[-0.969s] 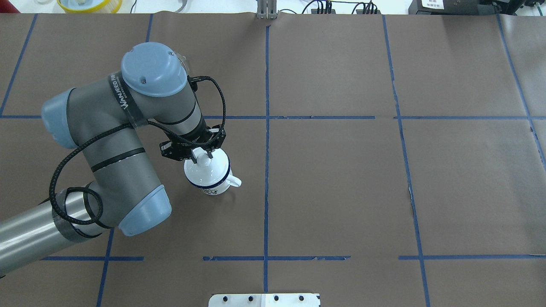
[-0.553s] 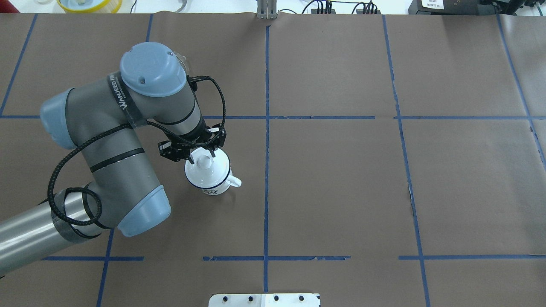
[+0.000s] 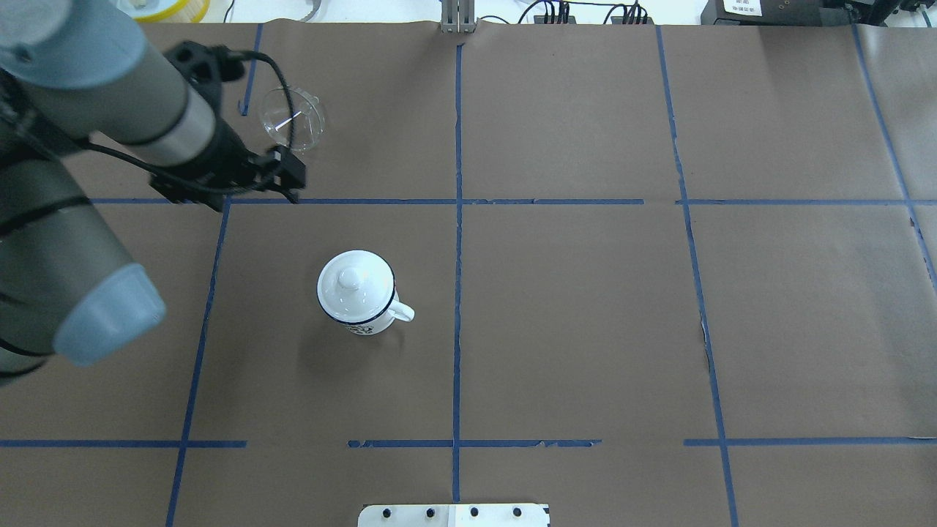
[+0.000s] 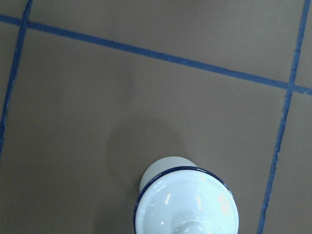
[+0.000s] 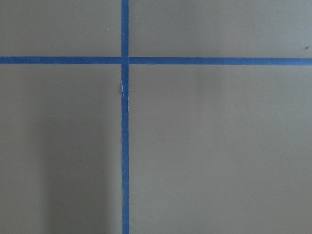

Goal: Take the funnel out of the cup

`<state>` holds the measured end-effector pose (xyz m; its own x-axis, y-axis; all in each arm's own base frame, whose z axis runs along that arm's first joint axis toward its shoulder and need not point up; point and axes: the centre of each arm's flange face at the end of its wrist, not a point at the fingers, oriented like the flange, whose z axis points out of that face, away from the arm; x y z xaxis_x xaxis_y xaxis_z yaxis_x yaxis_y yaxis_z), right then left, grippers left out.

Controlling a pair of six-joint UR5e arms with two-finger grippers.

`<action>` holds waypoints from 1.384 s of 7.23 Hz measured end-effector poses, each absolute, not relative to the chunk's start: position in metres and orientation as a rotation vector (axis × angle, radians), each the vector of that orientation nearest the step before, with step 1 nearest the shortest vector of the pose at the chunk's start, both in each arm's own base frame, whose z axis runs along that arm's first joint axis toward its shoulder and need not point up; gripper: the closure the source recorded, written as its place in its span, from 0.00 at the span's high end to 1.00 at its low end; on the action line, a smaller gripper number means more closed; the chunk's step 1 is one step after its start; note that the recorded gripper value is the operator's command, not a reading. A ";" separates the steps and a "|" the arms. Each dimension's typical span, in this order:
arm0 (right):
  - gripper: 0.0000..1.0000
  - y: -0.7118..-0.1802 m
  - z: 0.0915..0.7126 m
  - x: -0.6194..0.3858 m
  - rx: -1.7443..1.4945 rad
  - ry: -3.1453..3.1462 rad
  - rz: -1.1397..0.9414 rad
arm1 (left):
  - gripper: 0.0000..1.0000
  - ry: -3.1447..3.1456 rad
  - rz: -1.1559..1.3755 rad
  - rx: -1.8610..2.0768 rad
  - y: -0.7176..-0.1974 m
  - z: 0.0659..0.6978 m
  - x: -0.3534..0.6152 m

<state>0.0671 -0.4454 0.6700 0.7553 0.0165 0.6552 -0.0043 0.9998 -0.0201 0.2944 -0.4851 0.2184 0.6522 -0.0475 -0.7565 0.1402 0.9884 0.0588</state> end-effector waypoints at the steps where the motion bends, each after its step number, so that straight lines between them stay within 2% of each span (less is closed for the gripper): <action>1: 1.00 -0.445 0.670 0.067 -0.018 -0.715 0.011 | 1.00 0.826 -0.039 0.171 -0.508 0.251 0.229; 3: 1.00 -0.445 0.670 0.067 -0.018 -0.715 0.011 | 1.00 0.790 0.084 0.209 -0.530 0.346 0.091; 5: 1.00 -0.445 0.670 0.067 -0.018 -0.715 0.011 | 1.00 0.821 0.154 0.157 -0.528 0.477 -0.020; 8: 1.00 -0.445 0.670 0.067 -0.018 -0.715 0.011 | 1.00 0.845 0.104 0.018 -0.487 0.625 -0.082; 10: 1.00 -0.445 0.670 0.067 -0.018 -0.715 0.011 | 1.00 0.844 0.092 0.001 -0.460 0.655 -0.086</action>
